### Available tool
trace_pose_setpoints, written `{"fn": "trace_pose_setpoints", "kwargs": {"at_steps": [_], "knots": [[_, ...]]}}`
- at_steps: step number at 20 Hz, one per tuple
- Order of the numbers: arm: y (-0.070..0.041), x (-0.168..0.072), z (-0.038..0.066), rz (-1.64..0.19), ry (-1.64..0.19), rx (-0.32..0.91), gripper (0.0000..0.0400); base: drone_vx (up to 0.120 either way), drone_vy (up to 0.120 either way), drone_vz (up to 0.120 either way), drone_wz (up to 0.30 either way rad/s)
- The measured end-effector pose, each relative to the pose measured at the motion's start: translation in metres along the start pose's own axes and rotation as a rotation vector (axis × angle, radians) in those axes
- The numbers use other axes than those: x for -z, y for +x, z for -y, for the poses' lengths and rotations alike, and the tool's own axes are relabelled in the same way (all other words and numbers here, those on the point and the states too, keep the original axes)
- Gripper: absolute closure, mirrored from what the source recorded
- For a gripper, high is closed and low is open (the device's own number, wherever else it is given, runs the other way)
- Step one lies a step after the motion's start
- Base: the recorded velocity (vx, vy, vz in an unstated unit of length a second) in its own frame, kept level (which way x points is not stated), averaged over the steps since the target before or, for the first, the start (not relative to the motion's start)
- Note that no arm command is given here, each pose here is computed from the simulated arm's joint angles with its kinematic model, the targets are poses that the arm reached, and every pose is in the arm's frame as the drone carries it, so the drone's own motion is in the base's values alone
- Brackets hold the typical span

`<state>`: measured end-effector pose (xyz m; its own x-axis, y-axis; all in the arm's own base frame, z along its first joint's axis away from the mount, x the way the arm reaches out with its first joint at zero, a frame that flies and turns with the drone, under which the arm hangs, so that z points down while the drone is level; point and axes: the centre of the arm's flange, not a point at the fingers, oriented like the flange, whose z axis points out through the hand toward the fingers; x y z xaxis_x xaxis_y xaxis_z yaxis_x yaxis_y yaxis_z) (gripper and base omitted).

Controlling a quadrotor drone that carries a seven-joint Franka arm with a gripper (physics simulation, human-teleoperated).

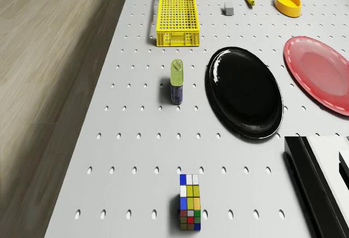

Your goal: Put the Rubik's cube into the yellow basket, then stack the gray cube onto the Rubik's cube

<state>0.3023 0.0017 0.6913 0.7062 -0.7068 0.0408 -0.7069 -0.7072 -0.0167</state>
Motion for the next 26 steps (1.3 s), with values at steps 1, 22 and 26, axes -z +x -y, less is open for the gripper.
{"fn": "trace_pose_setpoints", "kwargs": {"at_steps": [1,22,26], "knots": [[0.000,0.000,0.000,-0.003,-0.002,0.000,0.0000,0.120,0.040,0.000,0.000],[-0.045,-0.022,0.042,-0.480,-0.459,0.010,0.0000,0.120,0.000,0.000,0.000],[-0.067,-0.065,0.064,-0.864,-0.844,0.018,0.0000,0.120,0.000,0.000,0.000]]}}
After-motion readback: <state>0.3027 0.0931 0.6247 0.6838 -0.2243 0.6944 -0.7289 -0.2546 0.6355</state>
